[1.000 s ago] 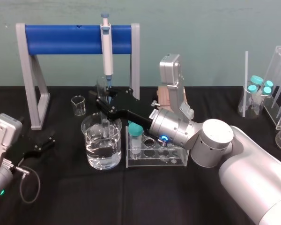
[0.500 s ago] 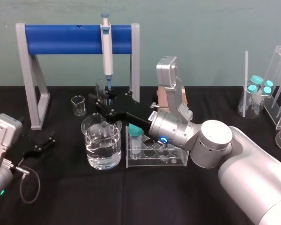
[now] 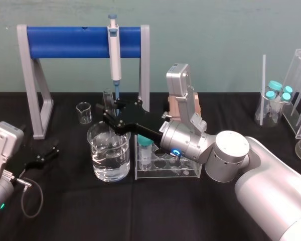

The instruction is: Hold the test tube with one hand and immerse one end into the beaker, then return it to the test tube rack.

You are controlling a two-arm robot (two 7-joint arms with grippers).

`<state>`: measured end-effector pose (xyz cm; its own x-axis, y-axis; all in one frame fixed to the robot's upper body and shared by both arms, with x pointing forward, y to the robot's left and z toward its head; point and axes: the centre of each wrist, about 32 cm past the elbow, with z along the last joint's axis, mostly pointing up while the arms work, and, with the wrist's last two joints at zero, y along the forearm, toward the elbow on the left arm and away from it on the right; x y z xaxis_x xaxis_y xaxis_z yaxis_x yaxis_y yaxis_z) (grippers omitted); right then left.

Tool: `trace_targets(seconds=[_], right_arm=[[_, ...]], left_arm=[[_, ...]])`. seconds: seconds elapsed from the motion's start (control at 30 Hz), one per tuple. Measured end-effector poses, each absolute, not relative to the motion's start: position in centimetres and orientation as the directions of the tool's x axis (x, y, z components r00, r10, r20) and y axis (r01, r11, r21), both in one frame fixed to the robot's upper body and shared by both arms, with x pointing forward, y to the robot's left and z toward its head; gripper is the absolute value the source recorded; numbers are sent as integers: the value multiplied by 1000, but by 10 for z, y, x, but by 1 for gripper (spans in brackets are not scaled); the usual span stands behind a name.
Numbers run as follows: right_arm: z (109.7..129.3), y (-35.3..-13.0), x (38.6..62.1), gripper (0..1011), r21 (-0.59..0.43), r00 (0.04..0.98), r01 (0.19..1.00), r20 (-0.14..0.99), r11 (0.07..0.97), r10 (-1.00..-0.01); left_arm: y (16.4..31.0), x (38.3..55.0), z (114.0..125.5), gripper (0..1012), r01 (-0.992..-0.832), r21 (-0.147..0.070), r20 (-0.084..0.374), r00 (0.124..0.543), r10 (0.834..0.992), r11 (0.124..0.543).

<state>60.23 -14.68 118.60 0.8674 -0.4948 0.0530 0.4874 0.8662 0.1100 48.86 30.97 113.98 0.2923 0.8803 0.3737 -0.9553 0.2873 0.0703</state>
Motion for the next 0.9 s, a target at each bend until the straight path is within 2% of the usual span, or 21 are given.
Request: trace_targets(seconds=[0.9], right_arm=[[1185, -145, 601, 226, 109, 866, 490, 48, 865, -497]], left_arm=[[310, 489, 1140, 1000, -955, 70, 374, 292, 880, 287]])
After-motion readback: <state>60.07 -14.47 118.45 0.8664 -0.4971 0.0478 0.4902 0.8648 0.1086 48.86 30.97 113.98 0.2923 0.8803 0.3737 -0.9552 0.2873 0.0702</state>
